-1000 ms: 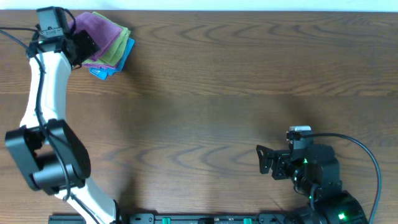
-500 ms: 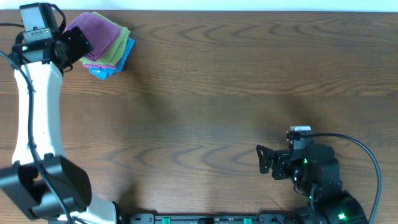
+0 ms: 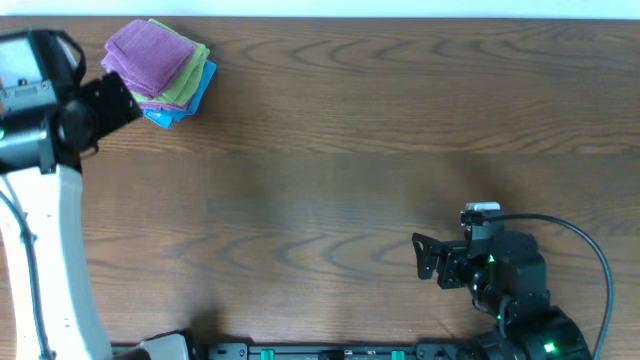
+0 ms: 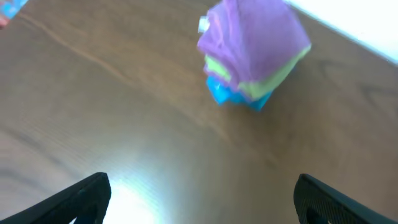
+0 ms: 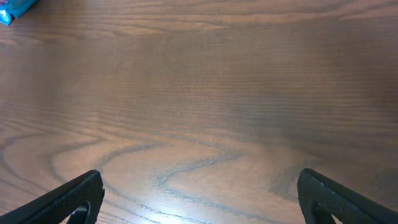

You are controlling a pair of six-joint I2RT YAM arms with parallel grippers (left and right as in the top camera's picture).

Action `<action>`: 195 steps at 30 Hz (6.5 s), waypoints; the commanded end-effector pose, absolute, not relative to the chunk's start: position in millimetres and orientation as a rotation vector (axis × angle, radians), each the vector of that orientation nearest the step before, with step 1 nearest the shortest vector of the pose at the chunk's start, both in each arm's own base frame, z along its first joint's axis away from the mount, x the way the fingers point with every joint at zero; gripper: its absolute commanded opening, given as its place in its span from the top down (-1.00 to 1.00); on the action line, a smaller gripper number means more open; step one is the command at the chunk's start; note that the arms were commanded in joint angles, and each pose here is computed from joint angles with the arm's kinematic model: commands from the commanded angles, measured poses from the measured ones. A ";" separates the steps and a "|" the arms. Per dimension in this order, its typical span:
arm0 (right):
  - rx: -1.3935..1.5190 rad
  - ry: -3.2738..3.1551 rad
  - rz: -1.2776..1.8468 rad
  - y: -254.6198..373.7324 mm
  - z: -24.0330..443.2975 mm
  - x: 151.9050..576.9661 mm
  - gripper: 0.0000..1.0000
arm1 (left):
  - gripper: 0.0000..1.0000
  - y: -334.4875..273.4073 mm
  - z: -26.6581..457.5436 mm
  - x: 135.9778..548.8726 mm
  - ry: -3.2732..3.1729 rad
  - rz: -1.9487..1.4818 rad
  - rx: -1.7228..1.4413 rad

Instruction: Fold the cloth

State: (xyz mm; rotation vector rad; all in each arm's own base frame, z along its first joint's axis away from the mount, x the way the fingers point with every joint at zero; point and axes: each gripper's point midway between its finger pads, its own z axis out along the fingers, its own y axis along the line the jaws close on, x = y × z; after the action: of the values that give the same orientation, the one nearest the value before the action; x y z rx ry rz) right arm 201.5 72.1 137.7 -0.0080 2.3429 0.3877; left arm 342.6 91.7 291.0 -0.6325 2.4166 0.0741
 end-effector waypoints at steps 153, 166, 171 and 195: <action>0.018 2.222 0.138 16.8 71.8 183.2 -0.99 | -0.90 -28.4 67.2 164.0 2.270 -0.121 0.241; 0.019 2.233 0.138 16.8 67.3 182.7 -0.98 | -0.90 -28.4 67.3 164.1 2.270 -0.121 0.241; 0.019 2.233 0.138 16.8 67.3 182.7 -0.99 | -0.90 -28.4 67.3 164.1 2.270 -0.121 0.241; 0.019 2.233 0.138 16.8 67.3 182.7 -0.99 | -0.91 -28.4 67.3 164.1 2.270 -0.121 0.241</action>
State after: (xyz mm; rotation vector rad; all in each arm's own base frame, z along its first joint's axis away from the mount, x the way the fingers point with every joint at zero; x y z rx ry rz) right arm 182.9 17.7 70.7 0.0041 2.2306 0.1346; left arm 171.4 -28.6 80.7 0.2154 2.2203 -0.1292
